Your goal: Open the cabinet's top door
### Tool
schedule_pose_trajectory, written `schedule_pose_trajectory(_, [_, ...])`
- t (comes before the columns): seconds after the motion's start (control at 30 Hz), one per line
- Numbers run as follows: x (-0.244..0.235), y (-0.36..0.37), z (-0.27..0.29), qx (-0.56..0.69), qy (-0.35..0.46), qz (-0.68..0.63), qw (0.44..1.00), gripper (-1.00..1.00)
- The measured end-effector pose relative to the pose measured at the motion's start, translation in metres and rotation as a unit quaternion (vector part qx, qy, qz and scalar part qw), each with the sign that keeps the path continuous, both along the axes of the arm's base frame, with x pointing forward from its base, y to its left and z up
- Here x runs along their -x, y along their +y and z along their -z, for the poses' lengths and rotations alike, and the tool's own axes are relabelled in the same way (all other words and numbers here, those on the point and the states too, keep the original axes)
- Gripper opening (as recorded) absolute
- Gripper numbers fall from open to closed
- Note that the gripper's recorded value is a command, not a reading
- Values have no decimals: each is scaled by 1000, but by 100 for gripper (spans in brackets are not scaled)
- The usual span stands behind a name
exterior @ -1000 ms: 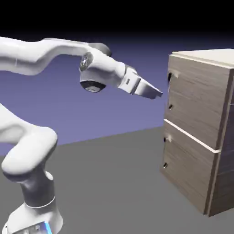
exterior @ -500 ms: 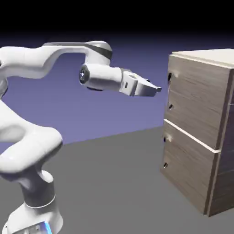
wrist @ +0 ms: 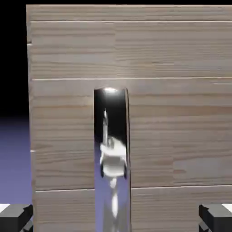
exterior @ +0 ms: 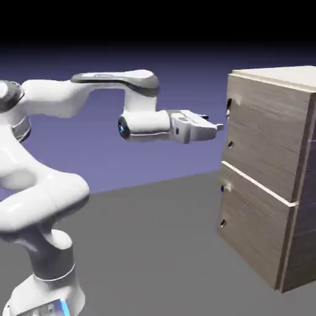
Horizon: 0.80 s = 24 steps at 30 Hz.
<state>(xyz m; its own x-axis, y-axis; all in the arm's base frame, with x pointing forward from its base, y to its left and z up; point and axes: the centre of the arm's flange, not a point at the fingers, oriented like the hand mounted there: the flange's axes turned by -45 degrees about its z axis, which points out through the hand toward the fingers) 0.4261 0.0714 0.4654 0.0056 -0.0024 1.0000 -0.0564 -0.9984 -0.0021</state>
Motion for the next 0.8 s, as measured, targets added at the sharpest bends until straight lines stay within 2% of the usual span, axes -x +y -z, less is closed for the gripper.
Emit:
schedule_pose_trajectory(0.07, [-2,1,3,1,-3,1,1000,0])
schedule_pose_trajectory(0.2, [-43,-1,2,2,-2,2,1000,0])
schedule_pose_trajectory(0.23, [-52,-2,3,1,-2,1,1000,-100])
schedule_pose_trajectory(0.37, [-40,-8,2,3,-2,-20,1000,-100])
schedule_pose_trajectory(0.8, [49,-78,3,1,-3,-205,979,-100])
